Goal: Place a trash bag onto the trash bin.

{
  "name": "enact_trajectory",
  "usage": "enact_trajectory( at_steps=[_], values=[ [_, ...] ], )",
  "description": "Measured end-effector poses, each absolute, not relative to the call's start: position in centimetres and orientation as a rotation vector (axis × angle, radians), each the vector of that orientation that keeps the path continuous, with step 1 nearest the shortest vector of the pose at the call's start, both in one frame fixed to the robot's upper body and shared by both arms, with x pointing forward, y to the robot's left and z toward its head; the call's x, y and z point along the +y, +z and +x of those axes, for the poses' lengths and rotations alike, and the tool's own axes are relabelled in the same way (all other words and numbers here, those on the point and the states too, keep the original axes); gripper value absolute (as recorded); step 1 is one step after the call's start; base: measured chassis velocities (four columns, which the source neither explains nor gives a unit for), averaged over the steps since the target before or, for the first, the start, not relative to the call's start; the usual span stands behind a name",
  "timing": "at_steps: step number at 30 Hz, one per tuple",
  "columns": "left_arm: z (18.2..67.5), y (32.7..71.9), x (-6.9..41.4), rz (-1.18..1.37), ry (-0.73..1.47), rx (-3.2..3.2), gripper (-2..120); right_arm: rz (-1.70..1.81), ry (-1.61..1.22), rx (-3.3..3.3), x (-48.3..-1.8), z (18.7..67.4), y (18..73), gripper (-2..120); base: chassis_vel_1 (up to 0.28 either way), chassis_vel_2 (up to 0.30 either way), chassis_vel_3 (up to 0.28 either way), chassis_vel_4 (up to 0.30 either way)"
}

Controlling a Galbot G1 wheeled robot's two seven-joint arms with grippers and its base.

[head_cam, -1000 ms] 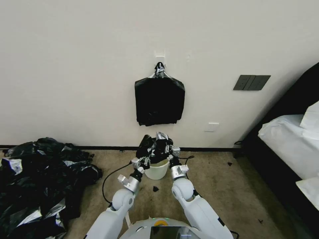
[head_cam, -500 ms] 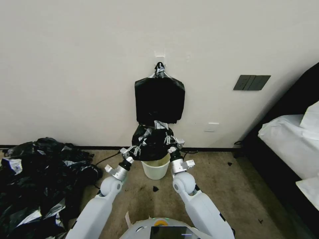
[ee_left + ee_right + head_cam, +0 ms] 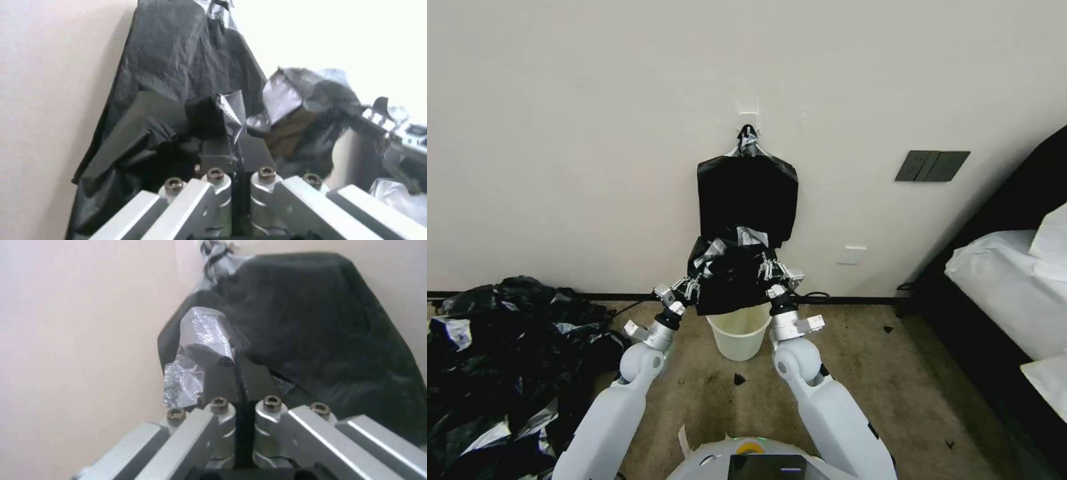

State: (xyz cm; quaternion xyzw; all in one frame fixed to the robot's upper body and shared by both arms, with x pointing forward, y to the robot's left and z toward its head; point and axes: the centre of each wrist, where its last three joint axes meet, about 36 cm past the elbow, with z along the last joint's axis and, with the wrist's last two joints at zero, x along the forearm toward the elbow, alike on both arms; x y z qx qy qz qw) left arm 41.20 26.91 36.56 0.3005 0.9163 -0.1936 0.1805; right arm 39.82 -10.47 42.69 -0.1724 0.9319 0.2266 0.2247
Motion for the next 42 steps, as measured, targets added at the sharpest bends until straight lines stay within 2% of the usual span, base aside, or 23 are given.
enact_trajectory(
  at_steps=[8,15,20,28,42],
  values=[
    [41.2,36.1,27.0,0.850,-0.544,2.599,0,-0.486,0.631,2.579,-10.0,39.8,42.3,0,0.000,0.000,0.000,0.000],
    [40.7,33.1,27.8,0.857,-0.508,2.658,0,-0.492,0.629,2.582,-9.6,39.8,42.0,0,0.000,0.000,0.000,0.000],
    [40.5,32.3,28.8,0.866,-0.472,2.675,0,-0.533,0.578,2.635,-9.0,38.8,40.3,0,0.000,0.000,0.000,0.000],
    [40.7,32.6,31.2,0.861,-0.353,2.702,0,-0.543,0.579,2.722,-8.3,37.6,38.4,0,0.000,0.000,0.000,0.000],
    [41.2,35.2,34.0,0.814,-0.202,2.673,0,-0.559,0.776,2.715,-7.8,38.3,41.1,0,0.000,0.000,0.000,0.000]
  ],
)
